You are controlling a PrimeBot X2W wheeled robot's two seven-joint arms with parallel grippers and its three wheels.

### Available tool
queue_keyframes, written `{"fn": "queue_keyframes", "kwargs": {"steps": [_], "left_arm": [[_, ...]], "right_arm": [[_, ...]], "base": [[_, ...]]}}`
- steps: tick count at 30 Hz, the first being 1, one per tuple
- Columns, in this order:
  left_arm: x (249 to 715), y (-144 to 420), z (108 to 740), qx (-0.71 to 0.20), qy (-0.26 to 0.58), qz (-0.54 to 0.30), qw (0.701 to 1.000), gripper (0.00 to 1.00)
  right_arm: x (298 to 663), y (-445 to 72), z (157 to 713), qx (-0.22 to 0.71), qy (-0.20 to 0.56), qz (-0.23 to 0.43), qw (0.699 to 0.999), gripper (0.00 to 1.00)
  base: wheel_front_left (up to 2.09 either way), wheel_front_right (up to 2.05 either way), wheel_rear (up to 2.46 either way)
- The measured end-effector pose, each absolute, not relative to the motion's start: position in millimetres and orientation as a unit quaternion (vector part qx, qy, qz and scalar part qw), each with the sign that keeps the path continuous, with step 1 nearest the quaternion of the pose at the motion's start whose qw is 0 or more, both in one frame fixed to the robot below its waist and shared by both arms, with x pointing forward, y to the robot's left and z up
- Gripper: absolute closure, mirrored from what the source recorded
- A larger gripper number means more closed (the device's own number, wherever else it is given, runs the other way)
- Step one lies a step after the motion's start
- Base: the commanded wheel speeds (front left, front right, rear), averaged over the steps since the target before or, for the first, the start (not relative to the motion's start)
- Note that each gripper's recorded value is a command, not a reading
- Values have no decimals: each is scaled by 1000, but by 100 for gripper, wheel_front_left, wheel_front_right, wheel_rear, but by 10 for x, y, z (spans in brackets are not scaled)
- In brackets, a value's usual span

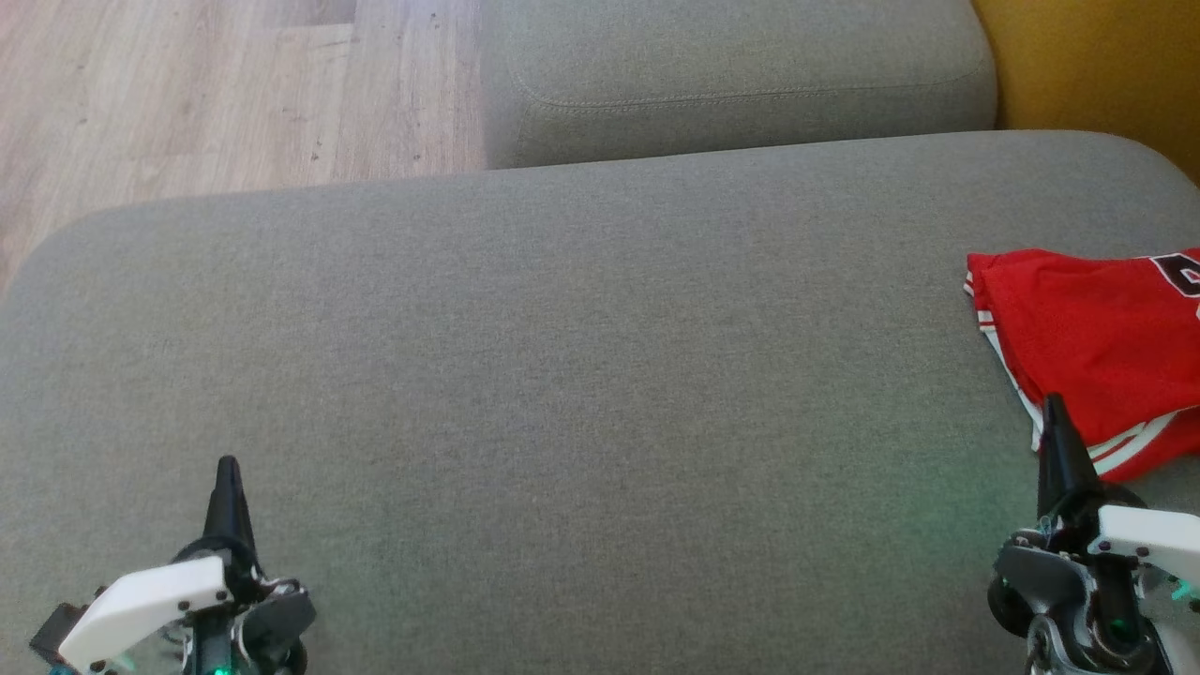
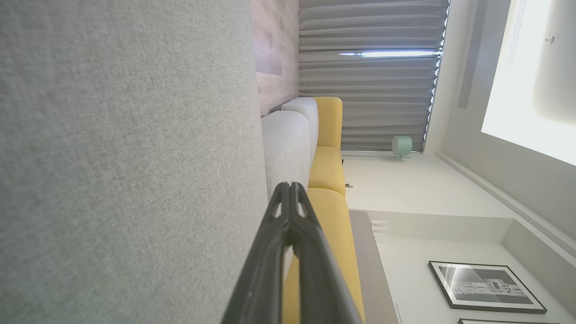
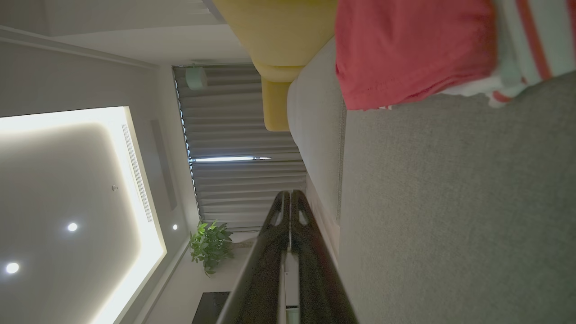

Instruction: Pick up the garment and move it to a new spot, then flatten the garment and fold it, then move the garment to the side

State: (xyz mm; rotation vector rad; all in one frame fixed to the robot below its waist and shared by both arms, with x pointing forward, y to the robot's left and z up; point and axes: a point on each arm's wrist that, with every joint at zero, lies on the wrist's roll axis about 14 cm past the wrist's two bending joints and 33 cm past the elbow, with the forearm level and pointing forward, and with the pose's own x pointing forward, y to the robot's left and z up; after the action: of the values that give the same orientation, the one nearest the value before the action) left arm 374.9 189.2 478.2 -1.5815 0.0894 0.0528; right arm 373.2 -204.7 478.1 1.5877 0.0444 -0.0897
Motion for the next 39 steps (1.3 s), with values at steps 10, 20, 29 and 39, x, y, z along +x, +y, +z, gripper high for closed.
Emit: {"fn": "queue_keyframes", "kwargs": {"steps": [10,20,29,39], "left_arm": [[3749,1893,4782,-712,39,25,701,100],[3748,1898,4782,-712,38,25,701,100],[3748,1892,4782,-712,40,23,701,100],[3748,1893,4782,-713,40,24,700,100]], "right_arm": [[3732,-2050,4781,713,20,-41,700,100],[3731,-2057,4780,713,19,-41,700,100],[3731,-2061,4781,713,19,-41,700,100],[3730,-2064,4781,713,19,-42,700,100]], "base": [[0,0,0],[0,0,0],[0,0,0],[0,0,0]]}}
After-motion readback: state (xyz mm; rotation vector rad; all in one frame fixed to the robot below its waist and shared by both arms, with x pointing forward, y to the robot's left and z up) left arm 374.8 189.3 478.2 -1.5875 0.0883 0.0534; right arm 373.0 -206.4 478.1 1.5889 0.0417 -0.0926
